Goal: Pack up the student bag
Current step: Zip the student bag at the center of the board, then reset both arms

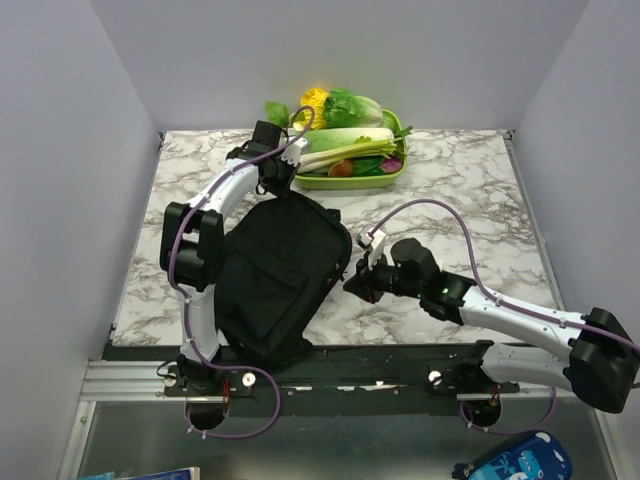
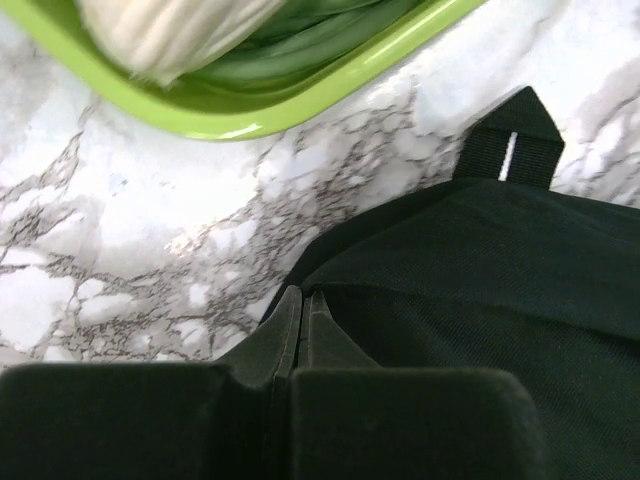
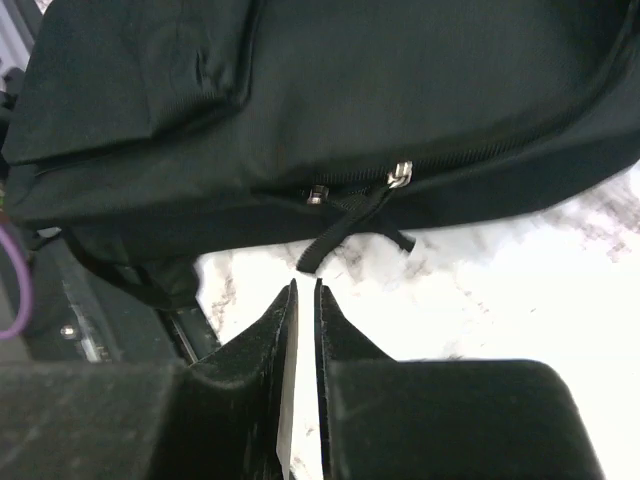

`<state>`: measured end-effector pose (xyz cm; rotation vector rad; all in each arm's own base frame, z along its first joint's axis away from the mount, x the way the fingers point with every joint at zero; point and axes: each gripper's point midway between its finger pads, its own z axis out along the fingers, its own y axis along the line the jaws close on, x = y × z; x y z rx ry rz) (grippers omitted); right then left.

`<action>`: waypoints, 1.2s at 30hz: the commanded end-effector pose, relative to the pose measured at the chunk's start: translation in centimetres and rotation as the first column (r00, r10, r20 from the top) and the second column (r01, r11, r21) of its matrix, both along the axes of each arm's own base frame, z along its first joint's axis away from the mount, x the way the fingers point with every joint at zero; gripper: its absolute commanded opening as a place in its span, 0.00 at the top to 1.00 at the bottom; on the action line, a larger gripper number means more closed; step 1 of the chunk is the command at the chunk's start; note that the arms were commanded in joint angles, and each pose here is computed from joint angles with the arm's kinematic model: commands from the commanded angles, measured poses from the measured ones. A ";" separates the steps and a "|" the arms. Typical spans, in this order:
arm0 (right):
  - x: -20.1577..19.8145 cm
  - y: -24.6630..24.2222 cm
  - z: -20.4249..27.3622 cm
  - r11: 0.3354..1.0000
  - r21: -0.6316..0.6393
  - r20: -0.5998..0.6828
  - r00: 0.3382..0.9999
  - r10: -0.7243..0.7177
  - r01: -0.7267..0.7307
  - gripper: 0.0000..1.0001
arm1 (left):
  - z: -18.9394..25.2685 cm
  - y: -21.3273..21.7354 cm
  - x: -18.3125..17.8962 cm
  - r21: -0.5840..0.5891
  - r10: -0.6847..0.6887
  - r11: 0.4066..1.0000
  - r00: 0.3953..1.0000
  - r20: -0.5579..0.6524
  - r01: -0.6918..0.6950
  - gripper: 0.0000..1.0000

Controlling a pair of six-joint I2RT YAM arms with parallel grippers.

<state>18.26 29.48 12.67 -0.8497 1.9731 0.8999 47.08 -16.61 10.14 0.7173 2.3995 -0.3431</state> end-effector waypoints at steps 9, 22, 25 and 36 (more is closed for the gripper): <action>7.2 -5.4 7.1 0.918 -0.005 0.223 0.895 -0.386 0.397 0.24 | 10.9 -20.2 -4.9 -0.157 -0.457 0.864 0.876 0.156 0.479 0.98; 7.1 -9.2 10.9 0.854 0.149 0.274 0.809 -0.520 0.499 0.05 | 13.4 -22.4 -8.0 -0.164 -0.497 0.834 0.847 0.190 0.527 0.01; 7.9 -8.8 10.1 0.850 0.102 0.260 0.811 -0.524 0.517 0.01 | 15.8 -19.2 -7.2 -0.161 -0.410 0.882 0.889 0.205 0.444 0.01; 12.1 -11.1 9.0 0.783 0.086 0.157 0.767 -0.622 0.616 0.00 | 14.6 -6.0 -8.7 -0.185 -0.148 0.964 0.965 0.214 0.189 0.01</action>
